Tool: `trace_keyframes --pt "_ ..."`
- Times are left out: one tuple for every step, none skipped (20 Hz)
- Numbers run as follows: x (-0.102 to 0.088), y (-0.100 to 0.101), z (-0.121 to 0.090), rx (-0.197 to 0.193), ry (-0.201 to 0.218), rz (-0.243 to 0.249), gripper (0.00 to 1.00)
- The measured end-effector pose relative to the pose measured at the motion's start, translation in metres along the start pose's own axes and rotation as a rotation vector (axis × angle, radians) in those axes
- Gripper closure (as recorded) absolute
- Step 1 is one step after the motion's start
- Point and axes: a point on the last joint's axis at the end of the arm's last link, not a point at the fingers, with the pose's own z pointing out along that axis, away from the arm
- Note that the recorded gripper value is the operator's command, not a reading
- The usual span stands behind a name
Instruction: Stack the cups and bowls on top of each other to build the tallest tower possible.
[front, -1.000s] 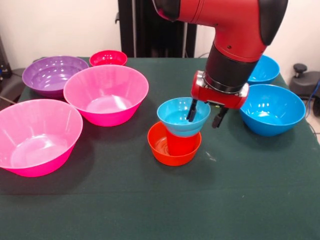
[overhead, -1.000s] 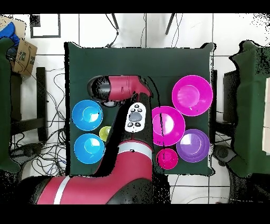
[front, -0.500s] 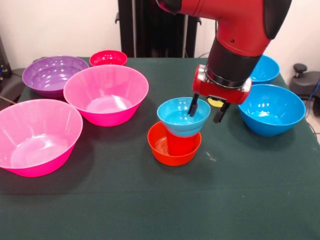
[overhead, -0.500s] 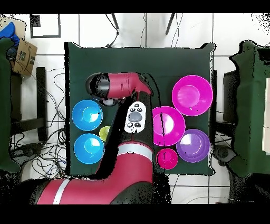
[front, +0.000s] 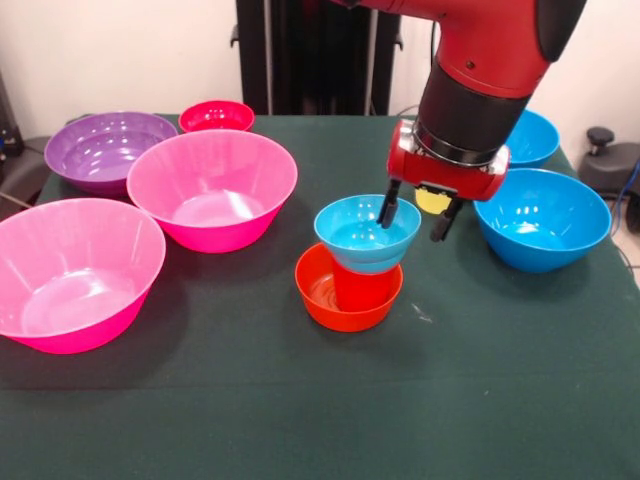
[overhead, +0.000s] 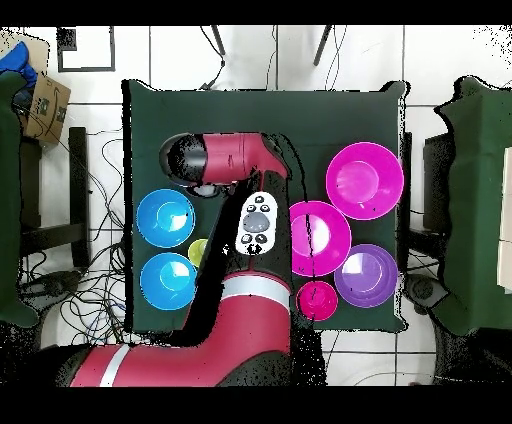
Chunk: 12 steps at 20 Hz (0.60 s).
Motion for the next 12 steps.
trace_keyframes --pt "-0.0014 0.0000 -0.0016 -0.001 -0.004 0.001 0.00" --pt "-0.0023 -0.0001 -0.0024 -0.002 -0.006 0.001 0.00" --pt "-0.0032 -0.0002 -0.0030 -0.003 -0.007 0.002 0.00" --pt "-0.0040 -0.0003 -0.0035 -0.004 -0.009 0.003 0.00" --pt "-0.0044 -0.0008 -0.0033 -0.005 -0.008 0.004 0.00" --pt "-0.0045 -0.0008 -0.0032 -0.007 -0.008 0.005 0.00" --pt "-0.0055 -0.0003 -0.0031 -0.014 -0.007 0.008 0.00" --pt "-0.0060 0.0001 -0.0030 -0.017 -0.008 0.009 0.00" --pt "-0.0075 0.0020 -0.0027 -0.029 -0.009 0.012 0.00" --pt "-0.0079 0.0024 -0.0027 -0.032 -0.010 0.013 0.00" --pt "-0.0082 0.0030 -0.0027 -0.036 -0.010 0.014 0.00" --pt "-0.0083 0.0032 -0.0026 -0.037 -0.009 0.014 0.00"
